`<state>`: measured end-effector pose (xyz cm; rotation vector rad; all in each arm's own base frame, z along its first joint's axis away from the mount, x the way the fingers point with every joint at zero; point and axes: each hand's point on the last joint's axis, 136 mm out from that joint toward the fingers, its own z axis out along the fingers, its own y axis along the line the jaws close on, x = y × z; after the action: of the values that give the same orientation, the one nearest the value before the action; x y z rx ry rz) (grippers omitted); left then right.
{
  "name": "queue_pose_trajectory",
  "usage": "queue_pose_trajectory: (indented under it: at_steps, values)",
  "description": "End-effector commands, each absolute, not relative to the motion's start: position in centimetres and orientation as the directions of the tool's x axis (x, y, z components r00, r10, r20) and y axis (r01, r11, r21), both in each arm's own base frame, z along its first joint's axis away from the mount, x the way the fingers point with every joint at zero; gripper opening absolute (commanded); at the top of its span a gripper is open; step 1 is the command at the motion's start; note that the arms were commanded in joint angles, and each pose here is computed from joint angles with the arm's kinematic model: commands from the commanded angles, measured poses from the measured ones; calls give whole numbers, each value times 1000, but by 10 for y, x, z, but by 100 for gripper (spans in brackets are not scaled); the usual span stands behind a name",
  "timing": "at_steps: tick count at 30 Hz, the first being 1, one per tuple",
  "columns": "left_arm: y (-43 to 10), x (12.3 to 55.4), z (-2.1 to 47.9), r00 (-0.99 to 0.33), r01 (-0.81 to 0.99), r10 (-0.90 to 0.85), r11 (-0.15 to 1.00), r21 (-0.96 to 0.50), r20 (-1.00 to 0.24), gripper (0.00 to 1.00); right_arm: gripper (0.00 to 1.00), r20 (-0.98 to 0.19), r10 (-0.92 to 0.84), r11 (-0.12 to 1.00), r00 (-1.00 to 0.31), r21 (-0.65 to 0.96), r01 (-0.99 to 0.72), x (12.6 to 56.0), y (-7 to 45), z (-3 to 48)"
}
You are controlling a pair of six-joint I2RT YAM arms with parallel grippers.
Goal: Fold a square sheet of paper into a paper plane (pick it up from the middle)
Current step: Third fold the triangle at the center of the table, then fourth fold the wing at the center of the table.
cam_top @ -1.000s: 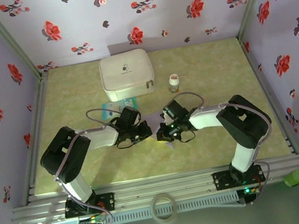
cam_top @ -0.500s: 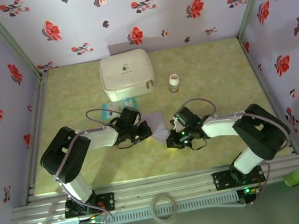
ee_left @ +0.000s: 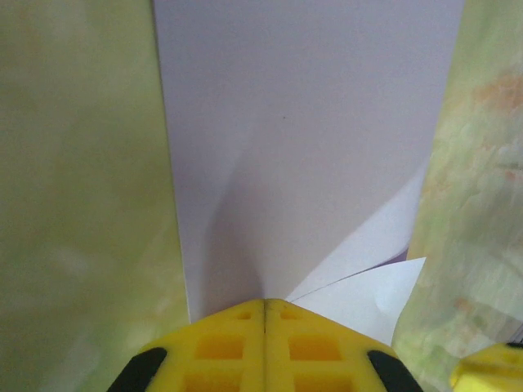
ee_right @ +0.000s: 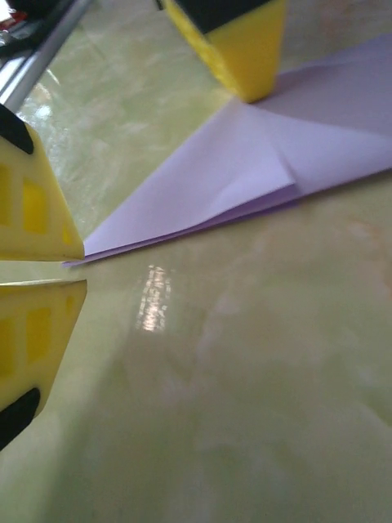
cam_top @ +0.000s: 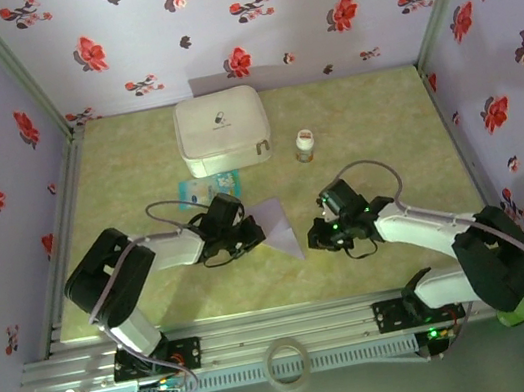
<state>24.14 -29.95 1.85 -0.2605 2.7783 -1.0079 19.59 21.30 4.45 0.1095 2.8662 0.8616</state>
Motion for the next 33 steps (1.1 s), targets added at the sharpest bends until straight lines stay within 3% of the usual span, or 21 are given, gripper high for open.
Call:
queue_pose_trajectory:
  at_steps: [1, 8, 14, 33]
  values:
    - [-293, 240, 27, -951, -152, -288, 752, -641, -112, 4, 20, -163, 128, 875, -978, 482, 34, 208, 201, 47]
    - [-275, 250, 52, -935, -105, -287, 783, -613, -206, 19, 28, -172, 129, 831, -977, 556, 12, 221, 223, 57]
    - [-264, 256, 58, -939, -102, -288, 753, -650, -186, 32, 31, -164, 119, 821, -979, 571, 4, 232, 238, 51]
    - [-247, 257, 58, -927, -149, -348, 682, -716, -139, 34, 30, -130, 119, 815, -984, 579, 23, 254, 259, 27]
